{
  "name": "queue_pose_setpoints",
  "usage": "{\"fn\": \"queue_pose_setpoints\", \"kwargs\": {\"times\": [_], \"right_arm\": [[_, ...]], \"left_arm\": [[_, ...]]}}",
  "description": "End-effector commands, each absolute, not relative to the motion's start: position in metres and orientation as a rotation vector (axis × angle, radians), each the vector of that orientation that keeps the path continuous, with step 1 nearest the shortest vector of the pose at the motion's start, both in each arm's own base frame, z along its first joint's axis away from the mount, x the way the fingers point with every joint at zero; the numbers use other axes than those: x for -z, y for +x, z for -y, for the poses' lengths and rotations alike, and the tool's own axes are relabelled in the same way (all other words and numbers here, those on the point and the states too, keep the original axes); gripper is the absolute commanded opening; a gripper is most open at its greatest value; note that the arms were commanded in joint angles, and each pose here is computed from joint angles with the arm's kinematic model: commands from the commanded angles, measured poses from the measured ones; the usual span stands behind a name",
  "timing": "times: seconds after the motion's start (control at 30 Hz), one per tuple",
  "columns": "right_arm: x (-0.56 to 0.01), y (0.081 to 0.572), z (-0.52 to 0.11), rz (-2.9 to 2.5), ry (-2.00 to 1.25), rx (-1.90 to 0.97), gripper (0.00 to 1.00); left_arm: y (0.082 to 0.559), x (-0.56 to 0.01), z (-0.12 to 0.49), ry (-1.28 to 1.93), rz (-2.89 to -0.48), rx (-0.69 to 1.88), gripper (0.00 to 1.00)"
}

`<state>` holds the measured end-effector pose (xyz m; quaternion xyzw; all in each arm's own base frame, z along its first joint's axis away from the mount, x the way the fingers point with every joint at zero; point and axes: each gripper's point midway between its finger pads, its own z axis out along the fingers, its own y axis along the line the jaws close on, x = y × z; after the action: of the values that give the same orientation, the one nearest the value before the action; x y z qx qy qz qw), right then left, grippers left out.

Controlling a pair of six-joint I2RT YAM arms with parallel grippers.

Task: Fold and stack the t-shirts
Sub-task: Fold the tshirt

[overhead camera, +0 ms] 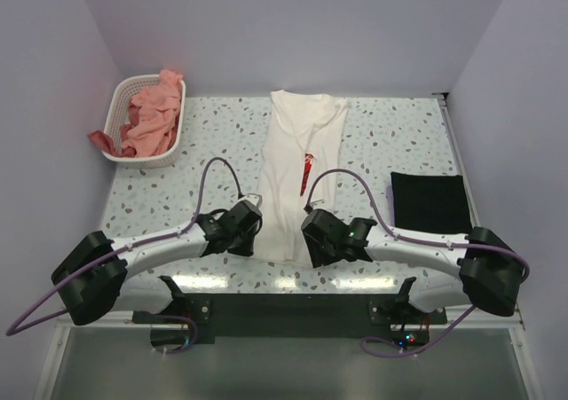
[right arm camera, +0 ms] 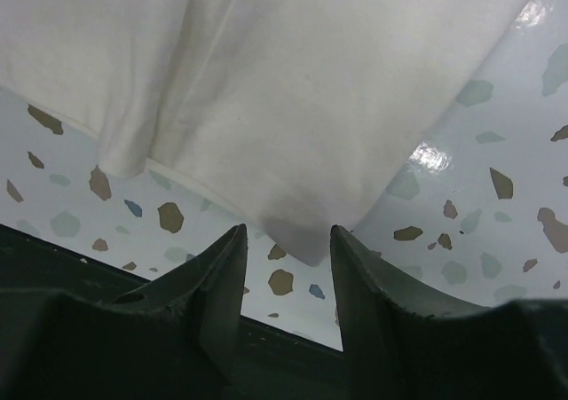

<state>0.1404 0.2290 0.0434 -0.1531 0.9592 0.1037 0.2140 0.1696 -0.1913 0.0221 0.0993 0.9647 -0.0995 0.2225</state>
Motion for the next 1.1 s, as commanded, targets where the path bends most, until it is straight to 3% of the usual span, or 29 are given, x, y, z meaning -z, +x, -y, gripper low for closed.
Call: {"fn": "queue_pose_setpoints", "kwargs": {"times": [0.0,0.23,0.47,0.73,1.07], "right_arm": [[-0.040,0.142,-0.234,-2.650,-0.393,-0.301,0.46],[-0.030,0.136,-0.229,-2.678,-0.393,-0.285,0.46],[-0.025,0.130,-0.223,-2.694,-0.380,-0.280,0.29],[-0.023,0.128,-0.215,-2.698,-0.354,-0.268,0.14],[-0.019,0.123,-0.206,-2.706,-0.334,-0.257,0.08]], "left_arm": [[0.170,-0.018,0.190,0.254,-2.659,0.262,0.26],[0.167,-0.015,0.187,0.241,-2.670,0.261,0.10],[0.166,-0.024,0.187,0.194,-2.654,0.288,0.00],[0.165,-0.034,0.184,0.098,-2.627,0.325,0.00],[0.153,-0.028,0.167,-0.022,-2.635,0.321,0.00]]}}
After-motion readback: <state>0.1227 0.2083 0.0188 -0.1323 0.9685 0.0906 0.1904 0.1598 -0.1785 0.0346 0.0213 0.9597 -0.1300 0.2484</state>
